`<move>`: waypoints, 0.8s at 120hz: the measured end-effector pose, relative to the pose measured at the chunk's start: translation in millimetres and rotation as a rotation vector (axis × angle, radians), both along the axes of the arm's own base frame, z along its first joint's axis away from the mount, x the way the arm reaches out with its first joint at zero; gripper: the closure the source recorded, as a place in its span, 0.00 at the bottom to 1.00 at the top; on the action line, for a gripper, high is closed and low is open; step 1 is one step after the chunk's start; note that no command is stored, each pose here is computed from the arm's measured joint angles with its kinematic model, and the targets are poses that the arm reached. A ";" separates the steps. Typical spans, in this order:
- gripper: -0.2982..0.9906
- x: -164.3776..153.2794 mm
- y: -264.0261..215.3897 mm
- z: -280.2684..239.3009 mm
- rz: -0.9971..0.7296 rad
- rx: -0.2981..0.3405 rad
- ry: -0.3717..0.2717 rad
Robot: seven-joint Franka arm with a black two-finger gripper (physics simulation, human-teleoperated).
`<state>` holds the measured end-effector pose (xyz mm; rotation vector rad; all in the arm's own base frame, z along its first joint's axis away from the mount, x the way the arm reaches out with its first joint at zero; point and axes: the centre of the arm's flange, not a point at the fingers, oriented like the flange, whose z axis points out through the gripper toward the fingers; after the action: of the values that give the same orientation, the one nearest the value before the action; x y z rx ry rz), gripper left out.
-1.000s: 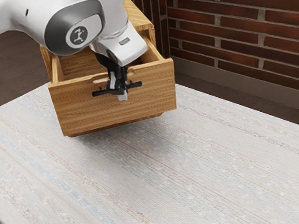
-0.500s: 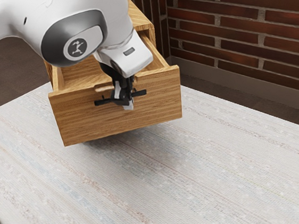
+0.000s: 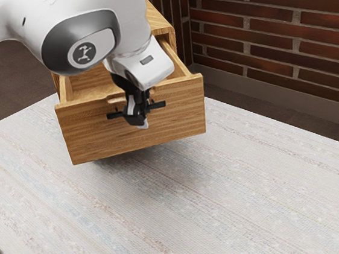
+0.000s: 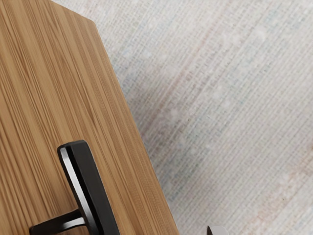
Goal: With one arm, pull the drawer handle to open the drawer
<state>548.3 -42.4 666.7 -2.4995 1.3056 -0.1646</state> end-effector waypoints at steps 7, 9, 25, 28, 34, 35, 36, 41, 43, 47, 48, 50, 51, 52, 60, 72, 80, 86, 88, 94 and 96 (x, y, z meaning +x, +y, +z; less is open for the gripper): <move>0.60 -0.6 -1.3 -1.2 0.003 0.002 0.004; 0.60 -0.8 -1.4 -1.5 0.004 0.002 0.004; 0.59 -5.8 -5.8 3.5 0.005 -0.002 0.000; 0.61 -8.1 -7.2 6.5 0.003 -0.004 -0.003; 0.59 -14.5 -9.5 15.7 0.000 -0.004 -0.013; 0.59 -15.8 -9.7 17.4 0.000 -0.004 -0.015; 0.59 -17.1 -9.9 19.1 0.000 -0.005 -0.017; 0.57 -22.7 -10.2 25.9 0.000 -0.003 -0.021; 0.57 -24.4 -10.2 27.6 0.001 0.000 -0.021; 0.56 -28.6 -11.0 31.9 0.000 0.007 -0.022; 0.55 -29.5 -11.2 32.7 0.000 0.008 -0.022; 0.55 -31.2 -11.4 34.1 0.001 0.012 -0.021; 0.55 -31.9 -11.4 34.7 0.001 0.014 -0.020; 0.55 -32.9 -11.3 35.6 0.002 0.015 -0.020; 0.53 -41.9 -8.6 43.6 0.009 0.022 -0.020; 0.44 -60.6 2.8 61.0 0.032 0.021 -0.023; 0.38 -73.7 10.2 87.1 0.052 0.011 -0.046; 0.35 -77.4 22.8 115.2 0.091 -0.013 -0.073; 0.34 -76.7 32.7 121.7 0.117 -0.030 -0.075; 0.32 -73.4 63.8 127.5 0.189 -0.071 -0.058; 0.31 -72.9 70.9 127.3 0.204 -0.083 -0.049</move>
<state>475.4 28.5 794.0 -2.6606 1.0367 -0.2351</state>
